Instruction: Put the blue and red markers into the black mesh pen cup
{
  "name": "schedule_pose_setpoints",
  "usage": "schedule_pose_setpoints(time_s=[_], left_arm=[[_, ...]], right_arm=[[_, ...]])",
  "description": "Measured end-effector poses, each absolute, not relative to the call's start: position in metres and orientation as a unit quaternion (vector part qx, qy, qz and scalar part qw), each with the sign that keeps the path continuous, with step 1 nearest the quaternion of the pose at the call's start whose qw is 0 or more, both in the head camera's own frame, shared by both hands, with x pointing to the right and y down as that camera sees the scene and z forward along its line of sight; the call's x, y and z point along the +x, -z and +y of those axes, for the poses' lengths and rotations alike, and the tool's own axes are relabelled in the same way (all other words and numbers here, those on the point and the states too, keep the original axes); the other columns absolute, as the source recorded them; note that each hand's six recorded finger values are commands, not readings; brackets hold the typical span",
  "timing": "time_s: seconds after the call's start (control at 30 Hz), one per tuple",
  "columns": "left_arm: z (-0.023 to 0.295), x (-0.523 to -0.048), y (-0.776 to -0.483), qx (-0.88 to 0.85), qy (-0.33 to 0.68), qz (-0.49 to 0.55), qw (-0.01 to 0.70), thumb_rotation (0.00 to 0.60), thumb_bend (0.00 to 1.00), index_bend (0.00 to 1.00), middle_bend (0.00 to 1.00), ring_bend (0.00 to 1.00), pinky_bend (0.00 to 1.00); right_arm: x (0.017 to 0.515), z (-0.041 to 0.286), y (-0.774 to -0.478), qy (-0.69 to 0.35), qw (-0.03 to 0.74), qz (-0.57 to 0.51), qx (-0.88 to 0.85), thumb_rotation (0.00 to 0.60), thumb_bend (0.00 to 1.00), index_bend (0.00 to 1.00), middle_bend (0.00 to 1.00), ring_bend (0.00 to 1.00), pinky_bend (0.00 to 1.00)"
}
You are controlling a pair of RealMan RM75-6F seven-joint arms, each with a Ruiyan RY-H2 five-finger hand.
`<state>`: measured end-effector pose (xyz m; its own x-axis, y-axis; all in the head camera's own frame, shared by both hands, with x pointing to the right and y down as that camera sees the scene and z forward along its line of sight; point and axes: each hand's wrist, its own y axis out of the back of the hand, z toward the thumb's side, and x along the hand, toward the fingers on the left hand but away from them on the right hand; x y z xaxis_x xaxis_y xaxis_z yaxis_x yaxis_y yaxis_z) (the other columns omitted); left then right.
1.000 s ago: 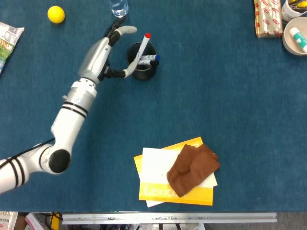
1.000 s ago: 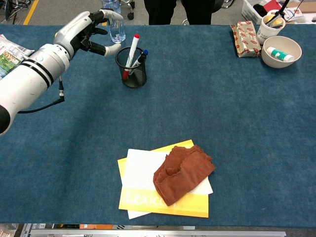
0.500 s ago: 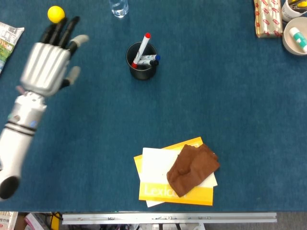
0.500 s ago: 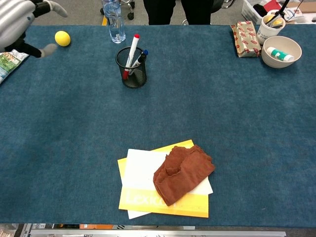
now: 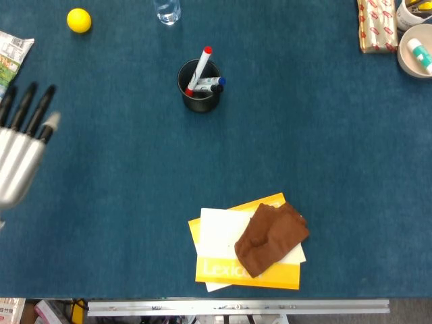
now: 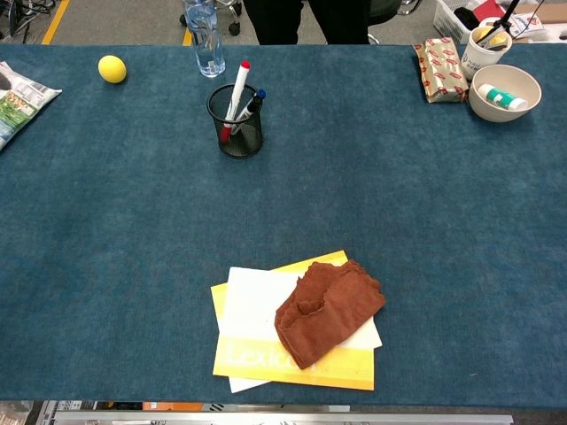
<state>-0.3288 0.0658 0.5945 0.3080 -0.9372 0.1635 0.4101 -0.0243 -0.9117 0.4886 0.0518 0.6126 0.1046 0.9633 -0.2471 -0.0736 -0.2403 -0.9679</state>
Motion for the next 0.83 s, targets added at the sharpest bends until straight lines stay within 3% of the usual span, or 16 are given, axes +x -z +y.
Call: schedule_pose_setpoints(time_s=[0.33, 0.83], left_arm=[[0.101, -0.366, -0.568, -0.466, 0.517, 0.392, 0.602, 0.6, 0.32, 0.31, 0.11, 0.01, 0.13], [0.099, -0.39, -0.584, -0.456, 0.559, 0.401, 0.565, 0.6, 0.32, 0.32, 0.11, 0.01, 0.13]], right_arm=[[0.493, 0.052, -0.6, -0.566, 0.529, -0.374, -0.51, 0.6, 0.0, 0.28, 0.3, 0.28, 0.41], [0.504, 0.056, -0.586, -0.602, 0.531, -0.382, -0.458, 0.6, 0.0, 0.28, 0.31, 0.28, 0.4]])
